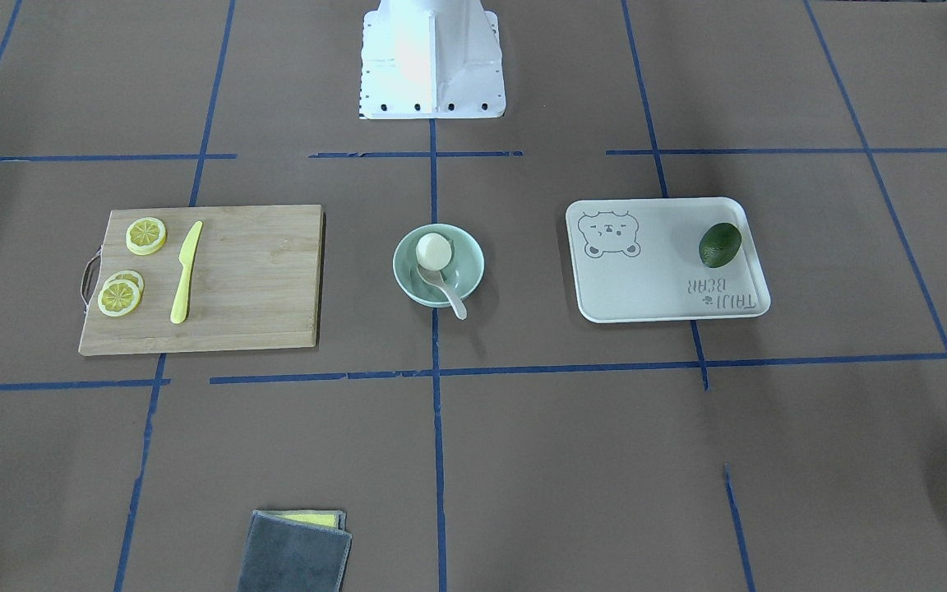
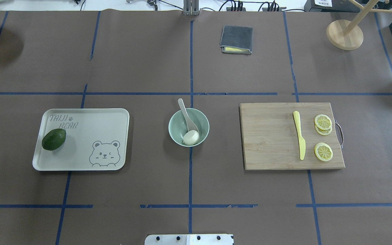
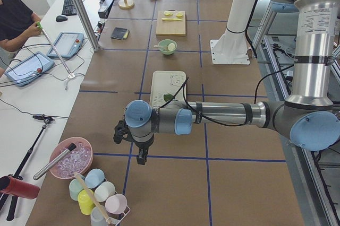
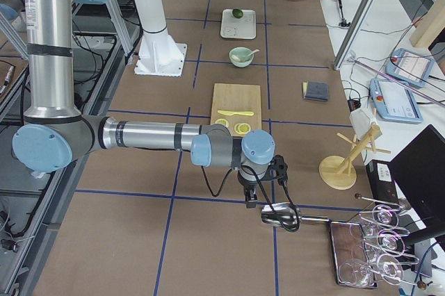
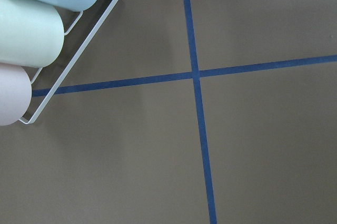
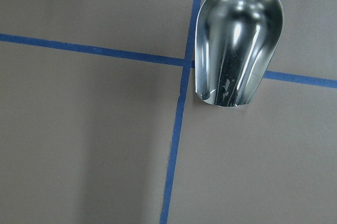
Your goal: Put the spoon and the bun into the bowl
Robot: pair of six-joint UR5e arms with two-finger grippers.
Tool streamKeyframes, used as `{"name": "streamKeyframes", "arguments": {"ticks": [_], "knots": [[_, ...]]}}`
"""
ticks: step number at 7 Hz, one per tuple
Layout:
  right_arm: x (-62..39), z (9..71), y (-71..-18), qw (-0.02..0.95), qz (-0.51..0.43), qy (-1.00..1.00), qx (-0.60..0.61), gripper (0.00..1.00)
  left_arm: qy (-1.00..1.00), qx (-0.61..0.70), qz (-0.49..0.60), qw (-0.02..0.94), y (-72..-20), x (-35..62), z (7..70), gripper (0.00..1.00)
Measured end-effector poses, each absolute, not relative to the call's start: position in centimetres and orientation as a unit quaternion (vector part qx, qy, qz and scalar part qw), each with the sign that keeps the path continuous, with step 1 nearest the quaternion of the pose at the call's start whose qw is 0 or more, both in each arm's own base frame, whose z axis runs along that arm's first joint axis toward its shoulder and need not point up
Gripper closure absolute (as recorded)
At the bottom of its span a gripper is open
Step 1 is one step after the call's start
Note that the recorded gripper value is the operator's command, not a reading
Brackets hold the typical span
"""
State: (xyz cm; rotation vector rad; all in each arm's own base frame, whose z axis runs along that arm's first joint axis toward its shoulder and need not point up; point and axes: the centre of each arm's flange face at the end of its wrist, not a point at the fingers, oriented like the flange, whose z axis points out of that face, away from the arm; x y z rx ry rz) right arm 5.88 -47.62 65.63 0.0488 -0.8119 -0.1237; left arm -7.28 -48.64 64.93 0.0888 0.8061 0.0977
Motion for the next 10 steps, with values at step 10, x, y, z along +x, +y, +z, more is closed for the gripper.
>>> {"name": "streamKeyframes", "arguments": {"ticks": [10], "knots": [[6.75, 64.89, -47.8, 0.916, -0.048, -0.397, 0.032, 0.0, 0.388, 0.028, 0.03, 0.921, -48.65, -7.29, 65.8, 0.0]]}}
